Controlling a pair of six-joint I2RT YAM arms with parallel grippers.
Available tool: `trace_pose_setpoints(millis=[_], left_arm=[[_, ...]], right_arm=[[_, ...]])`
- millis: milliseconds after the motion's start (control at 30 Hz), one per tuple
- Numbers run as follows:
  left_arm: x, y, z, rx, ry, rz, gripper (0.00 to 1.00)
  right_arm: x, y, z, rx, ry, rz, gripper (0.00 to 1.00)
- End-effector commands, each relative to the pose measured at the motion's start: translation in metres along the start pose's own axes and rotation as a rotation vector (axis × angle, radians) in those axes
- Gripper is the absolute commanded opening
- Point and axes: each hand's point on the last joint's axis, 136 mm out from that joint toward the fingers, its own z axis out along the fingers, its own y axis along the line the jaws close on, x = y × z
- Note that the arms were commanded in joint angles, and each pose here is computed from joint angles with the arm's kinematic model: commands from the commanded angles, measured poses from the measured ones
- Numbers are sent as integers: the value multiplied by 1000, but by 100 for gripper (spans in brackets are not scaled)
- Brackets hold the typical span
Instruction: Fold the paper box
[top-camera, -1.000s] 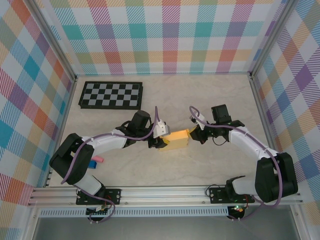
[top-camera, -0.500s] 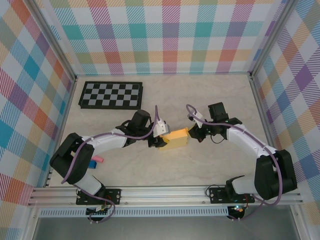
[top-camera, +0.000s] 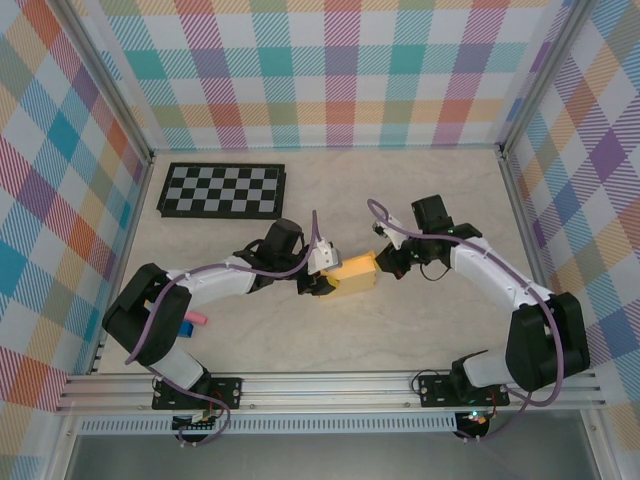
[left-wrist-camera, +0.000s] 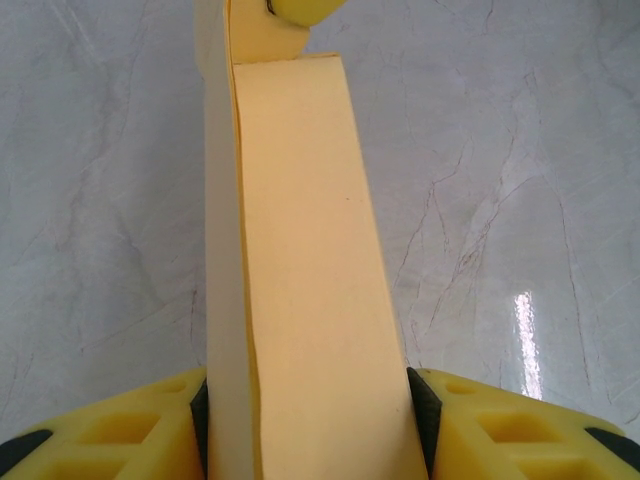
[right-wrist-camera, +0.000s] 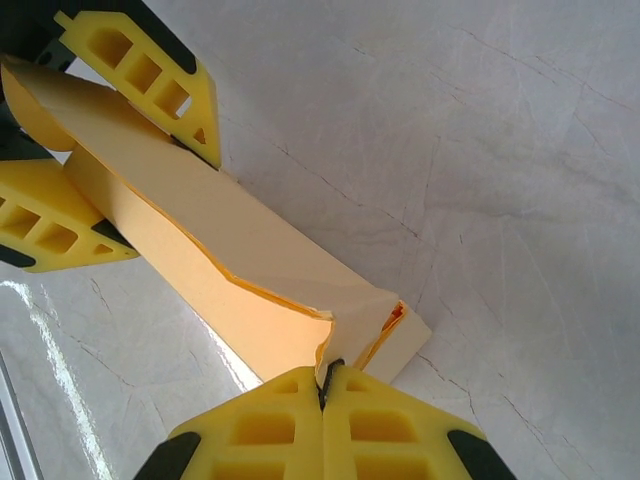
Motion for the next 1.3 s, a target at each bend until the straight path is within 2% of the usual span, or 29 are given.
trace_pose_setpoints(millis=[0, 433, 600, 633, 767, 867, 933, 1033, 1100, 1133, 1233, 1267], left_arm=[[-1, -12, 6, 59, 1, 23, 50], [0, -10, 7, 54, 5, 21, 49], [3, -9, 7, 46, 13, 19, 48], [3, -9, 8, 46, 14, 20, 48], [4, -10, 7, 48, 19, 27, 48], [5, -10, 7, 50, 27, 39, 48], [6, -11, 7, 53, 32, 45, 48], [6, -11, 6, 49, 32, 50, 47], [5, -11, 6, 49, 32, 51, 47], [5, -11, 6, 49, 30, 51, 47], [5, -11, 6, 49, 33, 51, 47], [5, -11, 5, 49, 34, 50, 47]], right_arm=[[-16, 19, -1, -92, -44, -21, 0], [23, 12, 20, -76, 23, -40, 0], [34, 21, 21, -106, 14, -127, 1], [36, 21, 20, -100, 9, -148, 3], [44, 22, 16, -64, -8, -199, 21], [35, 28, 4, -58, -76, -188, 34], [28, 30, -7, -43, -124, -161, 38], [15, 29, -23, -1, -194, -65, 48], [2, 21, -35, 40, -243, 85, 59], [-4, 16, -40, 58, -257, 178, 60], [-3, -14, -55, 171, -221, 634, 63], [1, -19, -56, 153, -185, 751, 59]])
